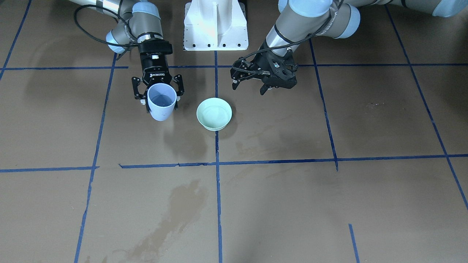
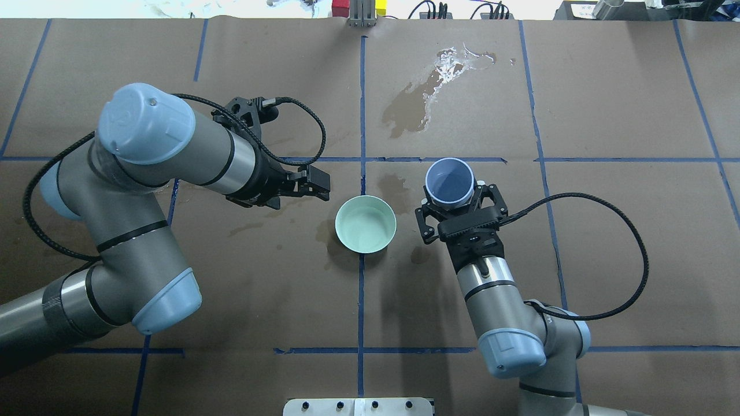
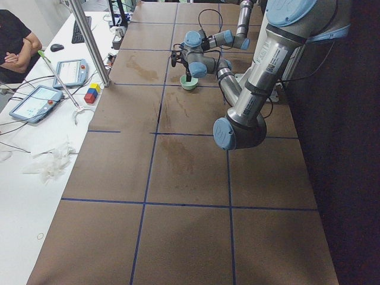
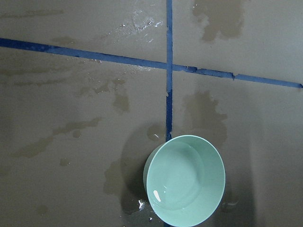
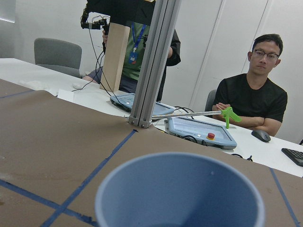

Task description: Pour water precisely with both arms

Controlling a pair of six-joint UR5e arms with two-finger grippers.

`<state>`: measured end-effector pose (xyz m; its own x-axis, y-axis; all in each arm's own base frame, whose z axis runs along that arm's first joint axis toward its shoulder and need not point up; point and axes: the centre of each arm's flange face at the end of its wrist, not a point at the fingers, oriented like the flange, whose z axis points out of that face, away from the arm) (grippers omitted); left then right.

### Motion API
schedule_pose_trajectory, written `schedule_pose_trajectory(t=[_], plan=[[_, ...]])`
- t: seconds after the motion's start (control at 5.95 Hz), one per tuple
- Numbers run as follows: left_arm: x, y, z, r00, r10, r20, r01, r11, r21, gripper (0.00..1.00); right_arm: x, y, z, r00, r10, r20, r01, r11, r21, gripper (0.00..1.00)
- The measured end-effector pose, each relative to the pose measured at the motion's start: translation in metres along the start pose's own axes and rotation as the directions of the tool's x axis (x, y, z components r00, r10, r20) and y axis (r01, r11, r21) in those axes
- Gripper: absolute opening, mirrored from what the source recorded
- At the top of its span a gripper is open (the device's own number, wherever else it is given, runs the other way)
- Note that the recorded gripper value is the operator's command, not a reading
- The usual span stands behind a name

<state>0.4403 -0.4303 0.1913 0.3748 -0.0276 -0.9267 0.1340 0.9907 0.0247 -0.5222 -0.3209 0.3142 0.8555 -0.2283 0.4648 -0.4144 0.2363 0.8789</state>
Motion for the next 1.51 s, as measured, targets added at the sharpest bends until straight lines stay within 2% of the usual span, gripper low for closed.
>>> schedule_pose_trajectory(t=[0.34,0.5,0.67,1.01,1.18,1.51], plan=[[-0.006,-0.003,-0.011,1.000,-0.004,-0.004,0.004,1.000,0.014,1.00,-0.029,-0.007,-0.004,0.999,-0.045,0.015,0.045,0.999,-0.014,0.18],[-0.009,-0.002,-0.014,1.000,-0.005,-0.005,0.005,1.000,0.016,0.99,-0.041,-0.014,-0.003,0.994,-0.113,0.013,0.113,0.993,-0.023,0.15],[-0.011,-0.001,-0.016,1.000,-0.005,-0.005,0.005,1.000,0.017,1.00,-0.051,-0.018,-0.001,0.982,-0.187,0.003,0.187,0.982,-0.038,0.10],[-0.012,0.001,-0.021,1.000,-0.003,-0.009,0.003,1.000,0.020,1.00,-0.060,-0.014,0.004,0.953,-0.302,-0.018,0.300,0.951,-0.078,0.08],[-0.014,0.002,-0.025,1.000,-0.002,-0.011,0.002,1.000,0.023,1.00,-0.061,-0.011,0.006,0.922,-0.385,-0.028,0.381,0.919,-0.099,0.08],[-0.013,0.004,-0.032,1.000,0.000,-0.019,0.001,1.000,0.027,1.00,-0.067,-0.010,0.009,0.810,-0.584,-0.039,0.575,0.807,-0.134,0.08]])
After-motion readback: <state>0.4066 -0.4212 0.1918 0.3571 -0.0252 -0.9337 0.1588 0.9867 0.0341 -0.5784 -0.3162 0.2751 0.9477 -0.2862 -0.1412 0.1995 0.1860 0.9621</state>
